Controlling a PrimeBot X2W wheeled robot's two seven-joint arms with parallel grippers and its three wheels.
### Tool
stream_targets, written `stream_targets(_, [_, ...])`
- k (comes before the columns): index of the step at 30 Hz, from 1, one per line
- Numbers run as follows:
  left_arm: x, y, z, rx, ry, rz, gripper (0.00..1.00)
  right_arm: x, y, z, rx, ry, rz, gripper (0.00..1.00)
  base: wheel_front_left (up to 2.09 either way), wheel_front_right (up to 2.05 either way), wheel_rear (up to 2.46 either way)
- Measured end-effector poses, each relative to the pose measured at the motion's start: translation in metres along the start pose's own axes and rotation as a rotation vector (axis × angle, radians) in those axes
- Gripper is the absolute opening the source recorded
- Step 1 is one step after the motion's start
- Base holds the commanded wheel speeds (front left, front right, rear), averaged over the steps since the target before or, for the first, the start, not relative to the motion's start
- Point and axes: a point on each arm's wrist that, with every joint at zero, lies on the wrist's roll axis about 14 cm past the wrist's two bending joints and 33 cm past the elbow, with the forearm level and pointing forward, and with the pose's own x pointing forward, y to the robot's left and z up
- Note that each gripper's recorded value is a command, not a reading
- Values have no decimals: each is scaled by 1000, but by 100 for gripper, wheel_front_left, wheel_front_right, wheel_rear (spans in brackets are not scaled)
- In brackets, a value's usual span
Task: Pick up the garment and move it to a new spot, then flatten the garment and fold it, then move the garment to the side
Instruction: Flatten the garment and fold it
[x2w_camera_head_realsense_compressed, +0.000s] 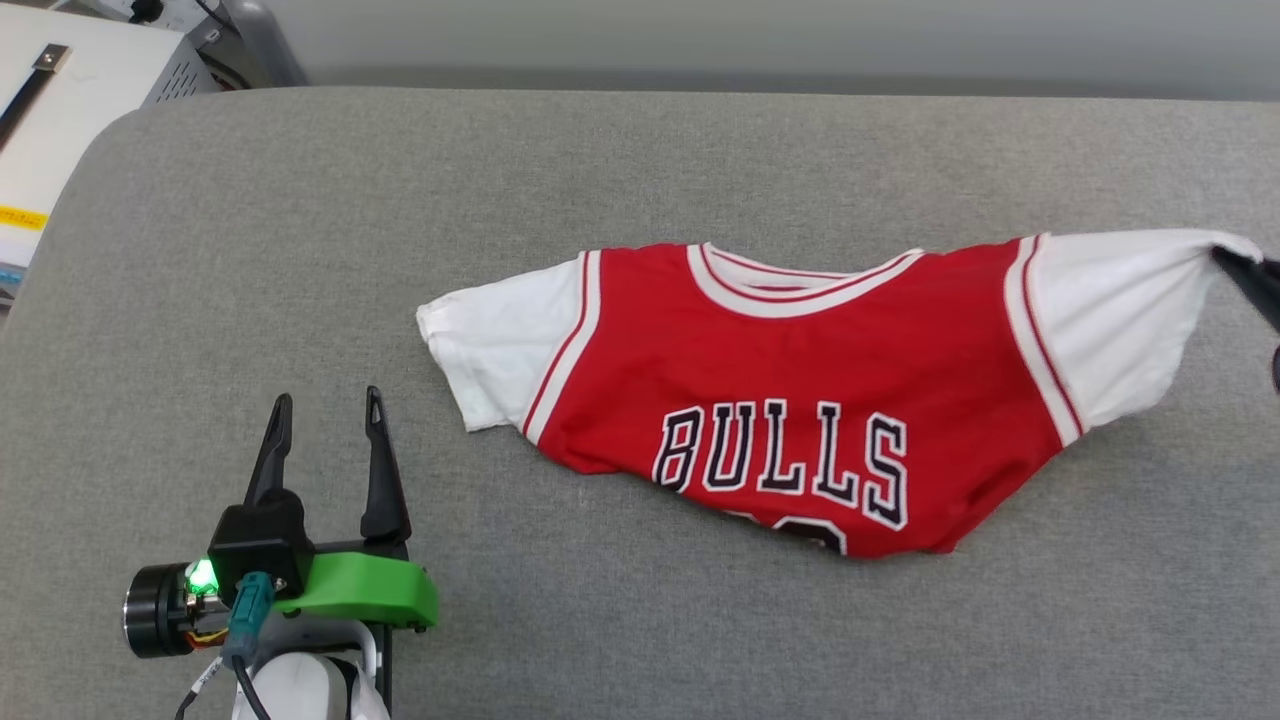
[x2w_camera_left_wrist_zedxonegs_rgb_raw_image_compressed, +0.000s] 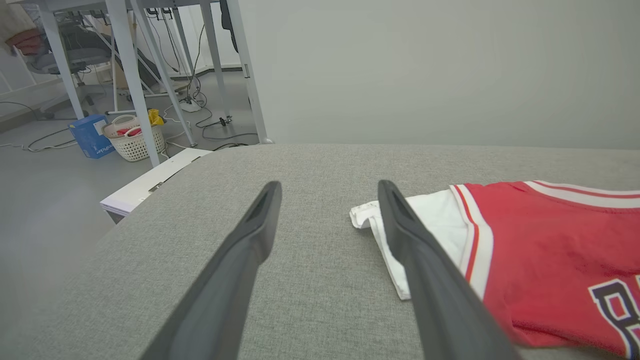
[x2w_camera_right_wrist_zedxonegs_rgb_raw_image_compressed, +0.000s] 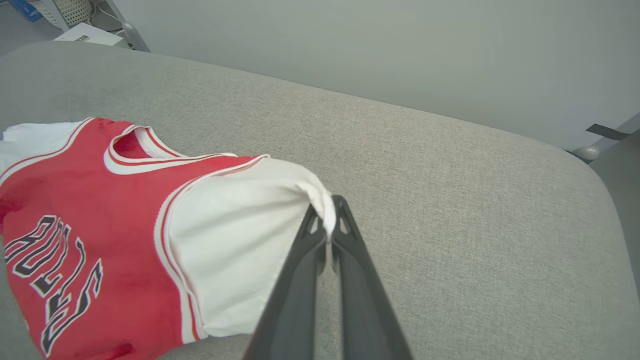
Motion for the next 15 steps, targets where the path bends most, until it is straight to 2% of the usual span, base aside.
stream_targets(4, [3,0,-8,3,20,-4,100,5,-37,10,10,21,-94,0,0,0,0])
stream_targets(7, [7,1,-13,5,30,2,100,12,-61,3,18,78,-158,0,0,0,0])
stream_targets(15, [20,2,-28,7,60,9,100,42,-94,-57,74,280,-269,0,0,0,0])
